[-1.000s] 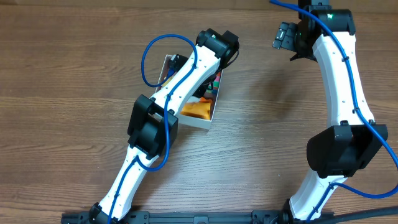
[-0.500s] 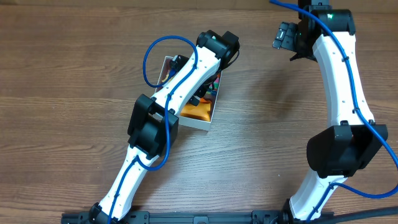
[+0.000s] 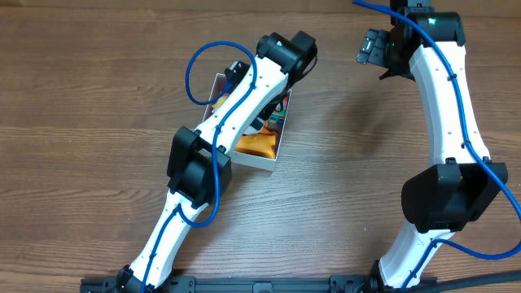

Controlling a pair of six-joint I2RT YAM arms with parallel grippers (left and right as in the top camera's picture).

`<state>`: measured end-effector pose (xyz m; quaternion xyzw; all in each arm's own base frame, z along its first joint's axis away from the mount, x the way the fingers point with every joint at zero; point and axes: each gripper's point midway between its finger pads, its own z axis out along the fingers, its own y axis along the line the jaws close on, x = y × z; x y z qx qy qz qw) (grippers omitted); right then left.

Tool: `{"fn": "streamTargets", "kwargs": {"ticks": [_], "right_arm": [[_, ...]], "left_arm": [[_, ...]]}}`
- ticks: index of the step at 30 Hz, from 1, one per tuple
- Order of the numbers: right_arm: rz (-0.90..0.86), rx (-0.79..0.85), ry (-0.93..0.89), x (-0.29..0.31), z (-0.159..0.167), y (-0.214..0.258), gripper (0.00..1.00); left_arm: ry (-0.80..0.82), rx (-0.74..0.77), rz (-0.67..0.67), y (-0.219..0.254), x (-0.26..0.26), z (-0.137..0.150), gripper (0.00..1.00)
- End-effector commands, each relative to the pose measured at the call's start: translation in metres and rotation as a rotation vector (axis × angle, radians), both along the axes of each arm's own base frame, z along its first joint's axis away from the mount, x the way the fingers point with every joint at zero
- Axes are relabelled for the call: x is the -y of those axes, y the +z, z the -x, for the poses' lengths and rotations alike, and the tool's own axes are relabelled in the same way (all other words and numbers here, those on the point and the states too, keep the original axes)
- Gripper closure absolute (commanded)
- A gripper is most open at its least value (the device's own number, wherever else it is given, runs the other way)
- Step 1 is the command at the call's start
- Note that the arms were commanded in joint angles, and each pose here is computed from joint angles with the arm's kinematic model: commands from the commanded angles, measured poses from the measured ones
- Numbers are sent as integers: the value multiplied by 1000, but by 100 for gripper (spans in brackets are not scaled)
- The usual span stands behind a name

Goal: Pack container
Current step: 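Lower the duck plush into the box and release it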

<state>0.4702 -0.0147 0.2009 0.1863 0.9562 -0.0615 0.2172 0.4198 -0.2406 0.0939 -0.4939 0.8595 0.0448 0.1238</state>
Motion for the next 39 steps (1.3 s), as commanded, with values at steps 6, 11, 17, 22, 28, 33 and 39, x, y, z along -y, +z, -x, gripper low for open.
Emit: {"fn": "streamTargets", "kwargs": {"ticks": [6,11,17,22,28,33,39], "right_arm": [[-1,18,-7,0,0,5,0],[-1,18,-7,0,0,5,0],[-1,18,-7,0,0,5,0],[-1,18,-7,0,0,5,0],[-1,18,-7,0,0,5,0],[-1,18,-7,0,0,5,0],[-1,18,-6,0,-1,5,0]], "left_arm": [[-86,114,66,43,10,-22,0],[-108,162,82,60,7,-32,0],[-111,157,73,64,-6,-35,0],[-128,131,64,61,-7,-32,0],[-139,70,36,42,-6,-22,0],[-151,11,22,21,-3,-13,0],[-153,-3,15,12,-2,-11,0]]}}
